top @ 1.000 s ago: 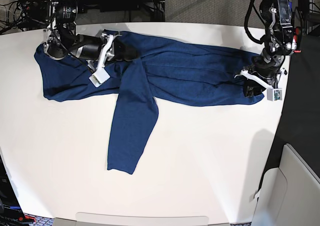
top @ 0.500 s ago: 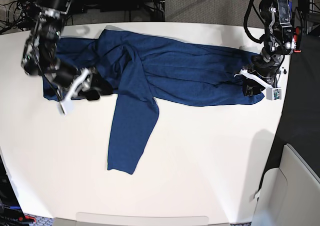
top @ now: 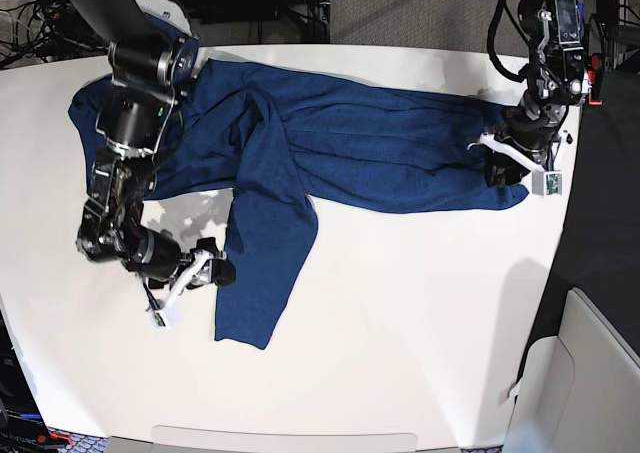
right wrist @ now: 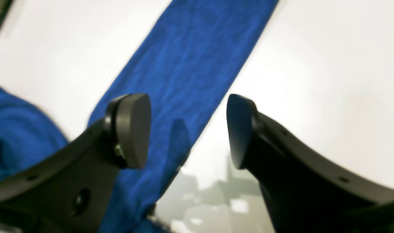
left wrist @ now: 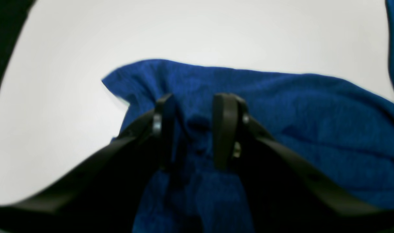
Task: Fold the T-shirt properly
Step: 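Grasp the sleeve cuff with the right gripper, then lay the sleeve across the shirt body toward the left gripper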
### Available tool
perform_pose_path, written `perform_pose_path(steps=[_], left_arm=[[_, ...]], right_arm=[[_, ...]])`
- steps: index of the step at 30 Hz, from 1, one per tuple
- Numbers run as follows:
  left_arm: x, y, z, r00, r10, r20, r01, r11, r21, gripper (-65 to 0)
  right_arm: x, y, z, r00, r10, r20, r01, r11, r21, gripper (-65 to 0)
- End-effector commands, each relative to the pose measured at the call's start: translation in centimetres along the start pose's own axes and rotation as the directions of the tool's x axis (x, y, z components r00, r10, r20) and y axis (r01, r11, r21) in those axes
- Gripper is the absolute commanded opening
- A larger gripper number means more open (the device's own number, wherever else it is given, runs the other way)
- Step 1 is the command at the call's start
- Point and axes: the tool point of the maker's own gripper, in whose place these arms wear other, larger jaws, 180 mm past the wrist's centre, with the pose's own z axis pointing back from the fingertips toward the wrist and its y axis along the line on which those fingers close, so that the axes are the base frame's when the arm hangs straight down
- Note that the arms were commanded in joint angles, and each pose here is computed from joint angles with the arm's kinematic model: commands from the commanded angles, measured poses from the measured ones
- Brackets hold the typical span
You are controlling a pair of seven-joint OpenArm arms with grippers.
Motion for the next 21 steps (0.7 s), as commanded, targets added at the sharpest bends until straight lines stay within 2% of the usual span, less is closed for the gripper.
perform_pose_path(steps=[1, 5, 7, 9, 13, 16, 19, 21], left_arm=[[2.2, -0.2, 0.4, 0.998, -0.018, 0.068, 0.019, 1.000, -0.008, -45.4], [2.6, -0.4, 0.5, 0.997, -0.023, 0.078, 0.024, 1.000, -0.012, -45.4], [2.6, -0.4, 0.5, 0.997, -0.023, 0.078, 0.024, 1.000, -0.012, -45.4], [2.6, -0.4, 0.5, 0.997, -0.023, 0.079, 0.024, 1.000, -0.013, -45.4], [2.6, -0.4, 0.5, 0.997, -0.023, 0.079, 0.024, 1.000, -0.013, -45.4], [2.7, -0.4, 0.5, 0.997, -0.023, 0.080, 0.024, 1.000, -0.011, -45.4], [2.8, -0.4, 0.5, 0.996, -0.023, 0.083, 0.024, 1.000, -0.012, -45.4], [2.9, -0.4, 0.5, 0.996, -0.023, 0.085, 0.024, 1.000, -0.012, -45.4]], right_arm=[[3.5, 0.4, 0.2, 0.996, 0.029, 0.089, -0.029, 1.000, 0.005, -27.9], [3.6, 0.2, -1.7, 0.997, 0.057, 0.050, -0.056, 0.998, -0.025, -27.9], [2.8, 0.5, -2.9, 0.998, 0.060, 0.005, -0.060, 0.998, -0.021, -27.9], [2.4, 1.0, -3.9, 0.998, 0.058, -0.001, -0.058, 0.998, -0.017, -27.9], [0.8, 0.2, -5.1, 0.999, -0.030, -0.014, 0.029, 0.998, -0.052, -27.9], [-0.6, 0.4, -5.7, 0.997, -0.060, -0.051, 0.058, 0.997, -0.048, -28.0], [-1.8, 1.8, -6.6, 0.994, -0.054, -0.094, 0.052, 0.998, -0.021, -33.5], [-2.8, 2.6, -6.9, 0.989, -0.027, -0.148, 0.026, 1.000, -0.007, -43.3]])
